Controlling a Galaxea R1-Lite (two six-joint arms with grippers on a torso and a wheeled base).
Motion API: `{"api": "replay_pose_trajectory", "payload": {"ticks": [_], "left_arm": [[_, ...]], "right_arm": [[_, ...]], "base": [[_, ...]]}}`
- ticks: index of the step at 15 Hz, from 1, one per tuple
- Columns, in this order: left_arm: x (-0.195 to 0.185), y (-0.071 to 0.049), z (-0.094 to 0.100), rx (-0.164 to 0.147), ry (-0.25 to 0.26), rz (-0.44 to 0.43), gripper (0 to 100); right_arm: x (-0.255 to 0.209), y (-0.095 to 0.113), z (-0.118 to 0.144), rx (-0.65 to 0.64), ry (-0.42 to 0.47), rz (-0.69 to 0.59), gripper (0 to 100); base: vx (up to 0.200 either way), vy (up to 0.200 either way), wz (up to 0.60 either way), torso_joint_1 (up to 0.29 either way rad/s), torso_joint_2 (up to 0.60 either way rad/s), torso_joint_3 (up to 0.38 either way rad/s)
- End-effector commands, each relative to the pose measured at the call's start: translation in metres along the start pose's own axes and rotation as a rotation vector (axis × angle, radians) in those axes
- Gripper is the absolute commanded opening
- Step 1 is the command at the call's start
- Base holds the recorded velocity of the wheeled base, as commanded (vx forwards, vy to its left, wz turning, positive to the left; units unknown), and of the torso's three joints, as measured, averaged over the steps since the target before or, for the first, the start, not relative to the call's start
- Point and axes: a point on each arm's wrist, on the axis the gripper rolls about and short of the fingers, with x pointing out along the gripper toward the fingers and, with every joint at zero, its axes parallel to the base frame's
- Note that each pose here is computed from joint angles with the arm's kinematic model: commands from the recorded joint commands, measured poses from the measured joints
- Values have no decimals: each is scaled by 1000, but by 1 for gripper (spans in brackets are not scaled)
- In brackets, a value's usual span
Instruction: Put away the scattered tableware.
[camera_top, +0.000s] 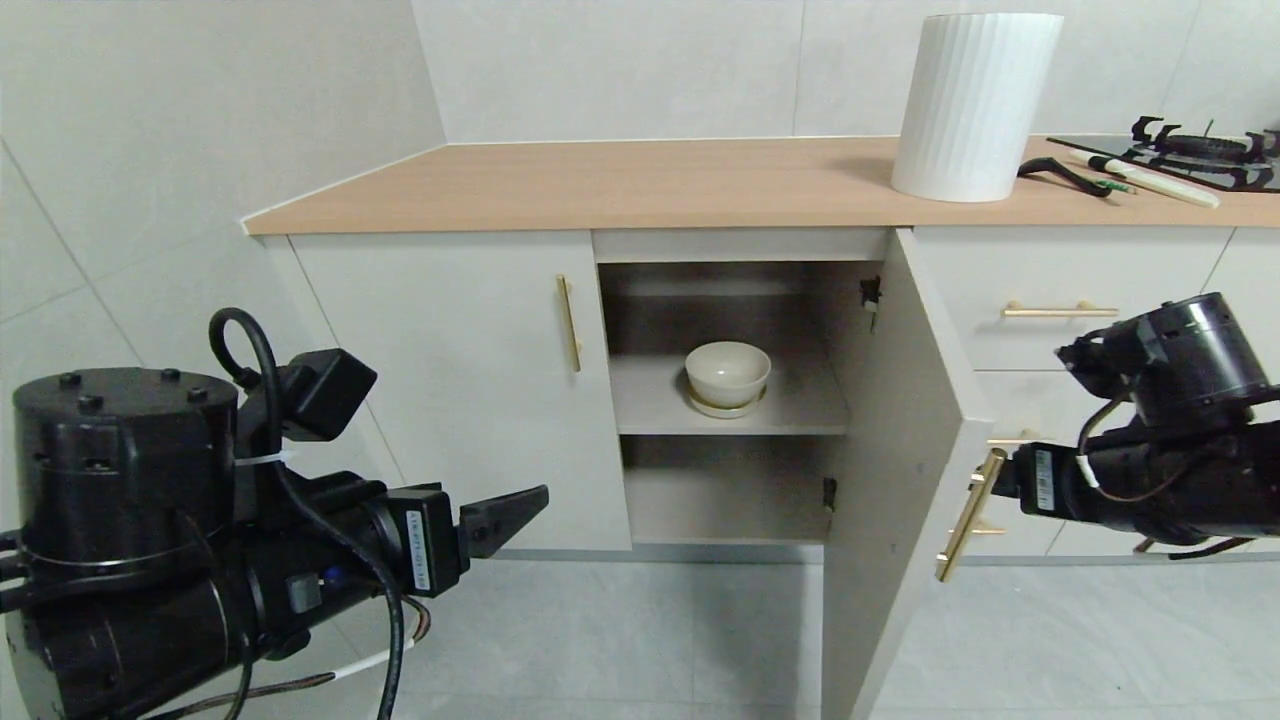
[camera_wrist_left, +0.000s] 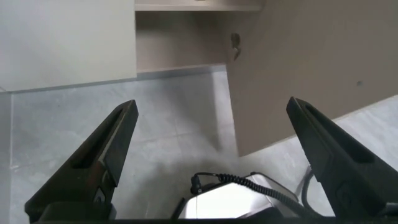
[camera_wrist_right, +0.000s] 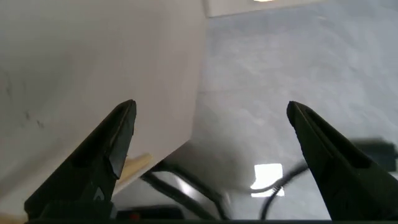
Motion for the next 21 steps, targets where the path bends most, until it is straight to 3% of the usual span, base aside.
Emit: {"api": "replay_pose_trajectory", "payload": {"ticks": [1, 4, 7, 12, 15, 18, 21], "left_arm": [[1, 0, 0, 1, 2, 7, 100], [3, 1, -1, 2, 4, 24, 100], [3, 1, -2, 2, 9, 26, 100], [3, 1, -2, 2, 9, 24, 100], [4, 1, -2, 2, 10, 25, 100], [2, 2, -4, 36, 15, 26, 100], [0, 2, -4, 39, 14, 26, 100]], "right_arm": [[31, 32, 0, -34, 39, 65, 100], [46, 52, 7, -44, 48, 182, 100], [62, 69, 16, -42, 26, 216, 100], [95, 91, 18, 68, -44, 276, 100], [119, 103, 21, 147, -42, 284, 100], [136, 113, 25, 262, -36, 298, 100], [142, 115, 26, 283, -43, 303, 100]], "base": [[0, 0, 0, 0, 0, 0], [0, 0, 0, 0, 0, 0], [0, 0, 0, 0, 0, 0], [0, 0, 0, 0, 0, 0], [0, 0, 0, 0, 0, 0], [0, 0, 0, 0, 0, 0], [67, 0, 0, 2, 1, -1]]}}
